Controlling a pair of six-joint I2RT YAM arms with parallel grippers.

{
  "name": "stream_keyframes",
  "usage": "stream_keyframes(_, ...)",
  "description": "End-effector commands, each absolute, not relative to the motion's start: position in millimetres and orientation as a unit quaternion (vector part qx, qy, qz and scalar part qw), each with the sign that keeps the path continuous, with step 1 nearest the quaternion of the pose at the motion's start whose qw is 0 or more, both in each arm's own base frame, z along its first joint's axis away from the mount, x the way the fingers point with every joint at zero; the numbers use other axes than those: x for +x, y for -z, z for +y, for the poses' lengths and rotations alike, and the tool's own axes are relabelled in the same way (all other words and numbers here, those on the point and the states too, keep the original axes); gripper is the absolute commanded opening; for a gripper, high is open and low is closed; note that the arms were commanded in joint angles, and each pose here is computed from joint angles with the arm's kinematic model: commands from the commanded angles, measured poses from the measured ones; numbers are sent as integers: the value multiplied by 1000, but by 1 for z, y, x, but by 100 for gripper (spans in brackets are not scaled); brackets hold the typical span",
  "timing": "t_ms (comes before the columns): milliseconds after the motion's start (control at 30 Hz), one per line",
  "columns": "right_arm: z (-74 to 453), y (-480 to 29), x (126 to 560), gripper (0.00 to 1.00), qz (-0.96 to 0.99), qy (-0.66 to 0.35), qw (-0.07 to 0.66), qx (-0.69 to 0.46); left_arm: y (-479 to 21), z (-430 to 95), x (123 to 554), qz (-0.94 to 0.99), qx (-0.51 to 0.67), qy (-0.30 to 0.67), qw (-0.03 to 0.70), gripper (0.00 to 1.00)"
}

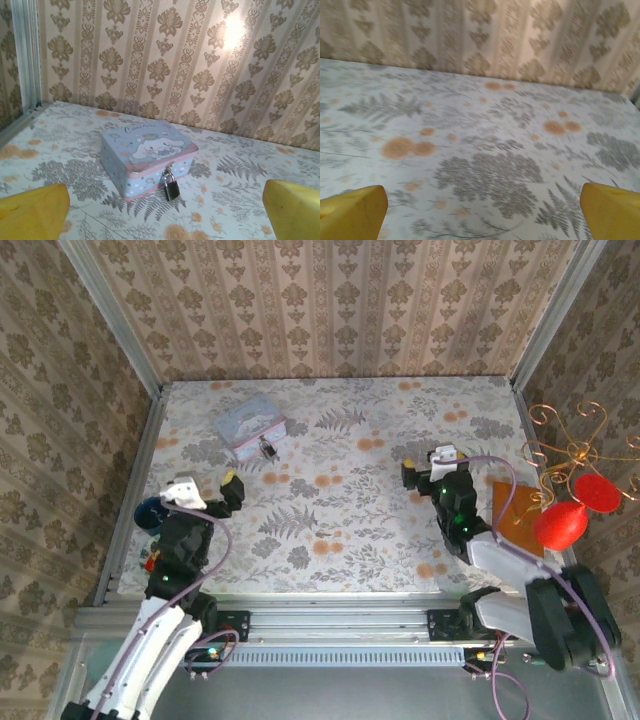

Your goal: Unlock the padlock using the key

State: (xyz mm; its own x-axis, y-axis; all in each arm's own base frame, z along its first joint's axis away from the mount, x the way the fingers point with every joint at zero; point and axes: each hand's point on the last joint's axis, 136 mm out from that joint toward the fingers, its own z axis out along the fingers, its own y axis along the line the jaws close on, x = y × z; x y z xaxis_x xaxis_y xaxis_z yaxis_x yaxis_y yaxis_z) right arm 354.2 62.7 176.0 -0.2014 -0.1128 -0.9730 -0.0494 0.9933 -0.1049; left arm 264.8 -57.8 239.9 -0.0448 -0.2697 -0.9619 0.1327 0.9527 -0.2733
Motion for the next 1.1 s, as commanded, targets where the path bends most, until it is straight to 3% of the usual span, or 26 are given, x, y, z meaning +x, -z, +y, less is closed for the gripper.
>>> stream_keyframes(0,69,-176,332,100,795,44,600,-77,-237,-67,263,714,-51,197,670,100)
stream_keyframes(200,48,-212,302,100,780,-21,624,48,-227,-87,277,753,-32,227,617,100)
stream_keyframes(333,-30,-200,261,100,751,14,589,299,-232,-102,277,751,-10,265,605,100)
stream_keyframes(467,-4,-197,261,100,776,-79,581,233,-214,-95,279,761,-44,261,592,100)
stream_keyframes(633,36,-172,258,100,837,-142,489,201,-192,-90,275,803,-47,207,557,100)
stream_keyframes(733,64,-156,254,100,868,-124,445,183,-177,-89,273,819,-39,168,548,100)
stream_keyframes(1067,205,-129,266,95,917,-147,350,120,-155,-114,278,827,-21,223,516,100)
